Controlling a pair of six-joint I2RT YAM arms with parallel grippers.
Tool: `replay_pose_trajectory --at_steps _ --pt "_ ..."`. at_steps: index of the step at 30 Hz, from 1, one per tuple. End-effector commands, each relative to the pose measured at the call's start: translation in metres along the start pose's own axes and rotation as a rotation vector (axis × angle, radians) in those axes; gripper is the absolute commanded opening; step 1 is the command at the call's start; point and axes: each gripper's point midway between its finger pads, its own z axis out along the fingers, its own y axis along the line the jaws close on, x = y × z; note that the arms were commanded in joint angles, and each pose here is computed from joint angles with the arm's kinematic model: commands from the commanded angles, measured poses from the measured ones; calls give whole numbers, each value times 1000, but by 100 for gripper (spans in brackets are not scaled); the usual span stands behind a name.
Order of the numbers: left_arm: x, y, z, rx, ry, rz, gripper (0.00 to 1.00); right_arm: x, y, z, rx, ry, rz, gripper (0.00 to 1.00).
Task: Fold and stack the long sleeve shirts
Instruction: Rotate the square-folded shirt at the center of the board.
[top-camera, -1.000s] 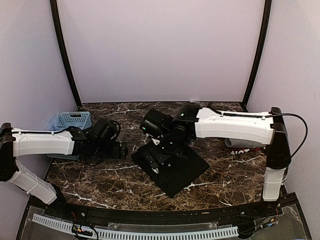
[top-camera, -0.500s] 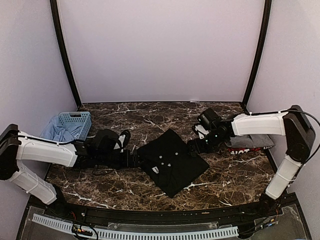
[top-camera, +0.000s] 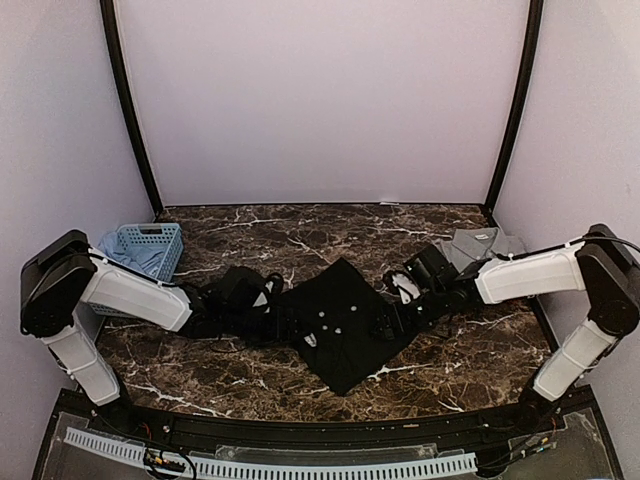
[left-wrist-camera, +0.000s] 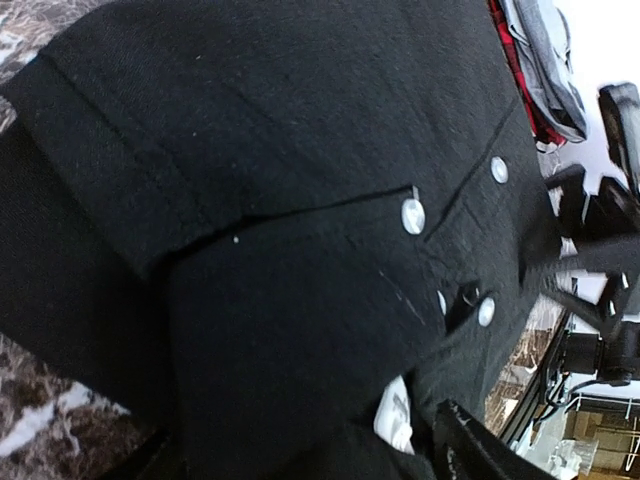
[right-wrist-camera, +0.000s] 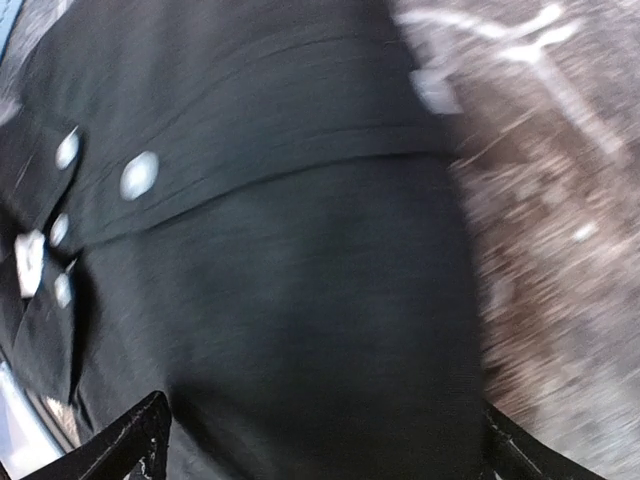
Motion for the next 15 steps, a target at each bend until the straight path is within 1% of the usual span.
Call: replay_pose_trajectory --at_steps 1,2,6,8,9,10,11,12,15 --pt "-17 3 6 -10 -12 6 75 27 33 4 -64 12 -12 94" --pt "-18 7 7 -21 -9 2 74 32 42 6 -70 13 -26 93" --pt "-47 28 1 -72 -46 14 70 48 72 13 -84 15 -76 93" --pt "-72 31 0 -93 -65 48 69 56 89 18 -95 22 -104 93" --pt "-83 41 1 -128 -75 71 69 60 98 21 -104 29 -125 93" --pt "-101 45 -3 -150 -95 73 70 66 106 25 -103 43 -151 94" --pt "-109 53 0 -182 -101 104 72 71 115 27 -100 54 -184 94" --pt "-130 55 -6 -201 -131 103 73 74 123 29 -94 63 -220 95" --pt "-170 79 -17 -319 -191 130 81 76 136 25 -64 63 -293 98"
